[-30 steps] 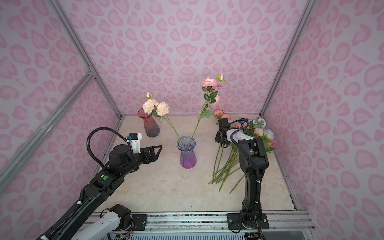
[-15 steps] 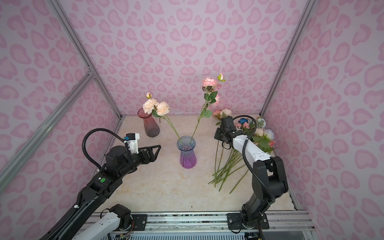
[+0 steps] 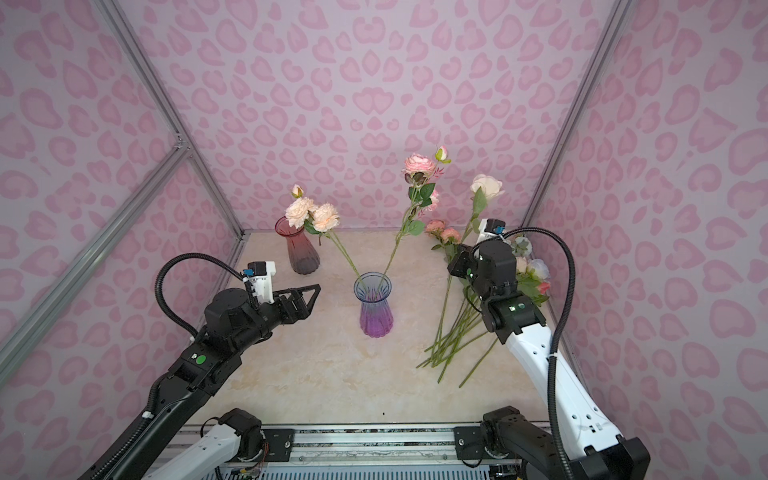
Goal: Arrange the flowers into the vase
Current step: 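Lift the white rose upright out of the bunch with the right gripper, then carry the white rose over the blue-purple vase and lower its stem in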
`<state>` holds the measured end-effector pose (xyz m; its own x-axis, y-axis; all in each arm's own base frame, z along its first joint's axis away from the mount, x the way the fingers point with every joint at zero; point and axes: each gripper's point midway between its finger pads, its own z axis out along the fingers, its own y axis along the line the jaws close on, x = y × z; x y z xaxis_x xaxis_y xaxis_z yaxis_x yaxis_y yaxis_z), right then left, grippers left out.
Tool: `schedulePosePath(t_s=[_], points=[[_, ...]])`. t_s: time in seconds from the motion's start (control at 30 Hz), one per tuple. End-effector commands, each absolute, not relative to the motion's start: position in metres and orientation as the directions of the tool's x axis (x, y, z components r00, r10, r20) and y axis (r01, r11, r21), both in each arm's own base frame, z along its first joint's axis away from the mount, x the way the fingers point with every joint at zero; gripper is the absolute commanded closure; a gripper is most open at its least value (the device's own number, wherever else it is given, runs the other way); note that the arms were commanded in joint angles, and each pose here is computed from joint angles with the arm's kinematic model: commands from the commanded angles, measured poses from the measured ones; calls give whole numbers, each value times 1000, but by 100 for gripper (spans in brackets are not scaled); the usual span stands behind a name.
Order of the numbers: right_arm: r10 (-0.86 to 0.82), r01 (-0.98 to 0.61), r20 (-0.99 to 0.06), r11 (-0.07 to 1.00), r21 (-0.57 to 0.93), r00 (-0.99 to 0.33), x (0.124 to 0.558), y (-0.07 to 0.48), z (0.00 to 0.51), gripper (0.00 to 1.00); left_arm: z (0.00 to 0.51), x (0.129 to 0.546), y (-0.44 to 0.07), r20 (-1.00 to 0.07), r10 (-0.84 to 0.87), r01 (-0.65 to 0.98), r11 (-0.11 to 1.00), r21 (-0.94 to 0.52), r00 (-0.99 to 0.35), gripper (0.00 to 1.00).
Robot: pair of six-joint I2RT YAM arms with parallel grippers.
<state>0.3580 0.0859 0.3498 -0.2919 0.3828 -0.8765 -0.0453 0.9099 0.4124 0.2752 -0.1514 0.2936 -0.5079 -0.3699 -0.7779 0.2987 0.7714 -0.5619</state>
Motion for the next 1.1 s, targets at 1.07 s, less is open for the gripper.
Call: schedulePosePath(t_s=[1.07], points=[[349, -563, -936, 782, 267, 41, 350, 290, 526, 100, 272, 249, -154, -690, -493, 319, 638, -701, -530, 4]])
